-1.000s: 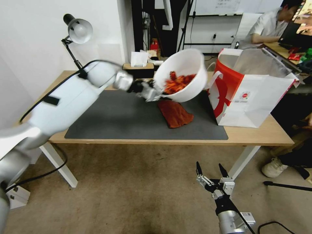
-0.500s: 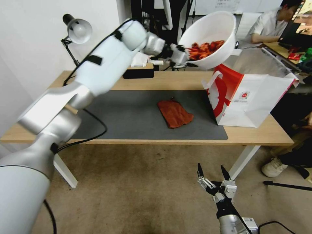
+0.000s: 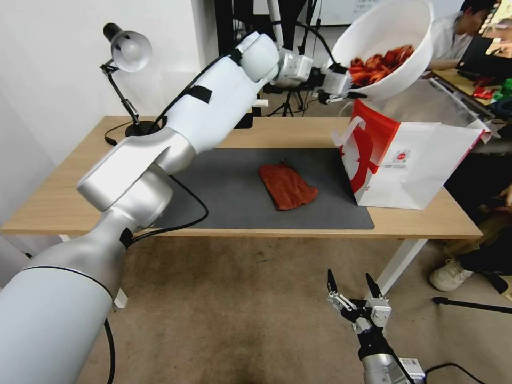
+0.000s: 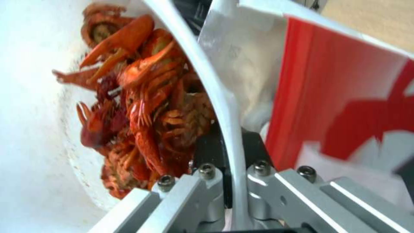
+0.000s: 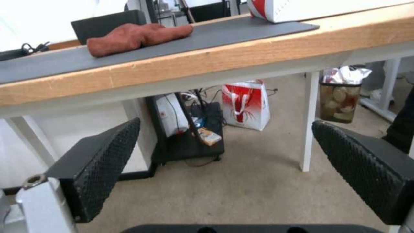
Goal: Sweep shrimp from table into container with towel, then put container into takeout bag.
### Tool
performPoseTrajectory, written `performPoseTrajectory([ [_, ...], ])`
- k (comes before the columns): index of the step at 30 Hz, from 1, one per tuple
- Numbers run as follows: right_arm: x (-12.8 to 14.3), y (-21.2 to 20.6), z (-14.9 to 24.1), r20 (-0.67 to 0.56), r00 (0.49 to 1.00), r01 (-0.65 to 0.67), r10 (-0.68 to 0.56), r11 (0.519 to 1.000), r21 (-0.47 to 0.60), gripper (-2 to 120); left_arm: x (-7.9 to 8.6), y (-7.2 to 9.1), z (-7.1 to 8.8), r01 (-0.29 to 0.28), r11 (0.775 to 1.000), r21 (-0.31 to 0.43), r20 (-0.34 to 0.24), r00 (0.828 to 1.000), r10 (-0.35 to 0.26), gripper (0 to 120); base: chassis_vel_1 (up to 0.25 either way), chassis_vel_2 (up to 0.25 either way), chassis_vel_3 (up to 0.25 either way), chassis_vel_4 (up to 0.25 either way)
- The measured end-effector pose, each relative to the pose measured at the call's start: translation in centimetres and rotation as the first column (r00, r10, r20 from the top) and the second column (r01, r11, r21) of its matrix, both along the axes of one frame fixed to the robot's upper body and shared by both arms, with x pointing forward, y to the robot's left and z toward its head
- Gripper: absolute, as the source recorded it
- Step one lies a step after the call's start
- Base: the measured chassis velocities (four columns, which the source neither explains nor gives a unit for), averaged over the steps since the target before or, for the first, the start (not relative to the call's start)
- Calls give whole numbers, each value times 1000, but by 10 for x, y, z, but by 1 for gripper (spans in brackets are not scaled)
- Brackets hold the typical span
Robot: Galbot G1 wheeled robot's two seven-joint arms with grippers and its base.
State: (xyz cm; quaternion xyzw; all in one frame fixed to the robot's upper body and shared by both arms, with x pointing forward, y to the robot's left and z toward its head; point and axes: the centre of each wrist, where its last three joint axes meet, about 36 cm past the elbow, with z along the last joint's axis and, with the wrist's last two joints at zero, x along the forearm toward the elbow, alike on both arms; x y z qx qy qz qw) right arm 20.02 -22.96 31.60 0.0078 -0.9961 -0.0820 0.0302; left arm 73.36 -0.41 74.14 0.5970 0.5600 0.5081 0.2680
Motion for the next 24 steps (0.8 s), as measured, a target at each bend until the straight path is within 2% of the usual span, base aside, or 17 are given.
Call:
performPoseTrajectory([
  [2,0,-1,0,0,1000,-2,2,1000,-3,100,-7,-15,-5,12,1000,-6,-9,1000,-12,0,0,0,0,0],
  [6,1,-6,-1,-2,1000,2,-2,1000,-9,100,-14,-28,-13,27,999,19,-9,1000,-27,0,0,0,0,0],
  [12,1,-8,-1,-1,1000,8,-8,1000,-10,100,-15,-30,-25,25,997,77,1,1000,-25,0,0,0,0,0],
  [18,2,-9,-3,-4,1000,10,-10,1000,-11,100,-17,-32,-23,26,995,94,24,999,-29,0,0,0,0,0],
  [20,2,-9,-4,-4,1000,10,-10,1000,-11,100,-18,-32,-23,25,995,91,27,999,-28,3,0,0,0,0],
  [22,2,-9,-4,-5,1000,11,-11,1000,-12,100,-19,-32,-22,23,997,73,40,999,-26,14,0,0,0,0],
  [24,3,-9,-5,-5,1000,11,-11,1000,-12,100,-19,-33,-21,24,997,70,42,999,-27,17,0,0,0,0],
])
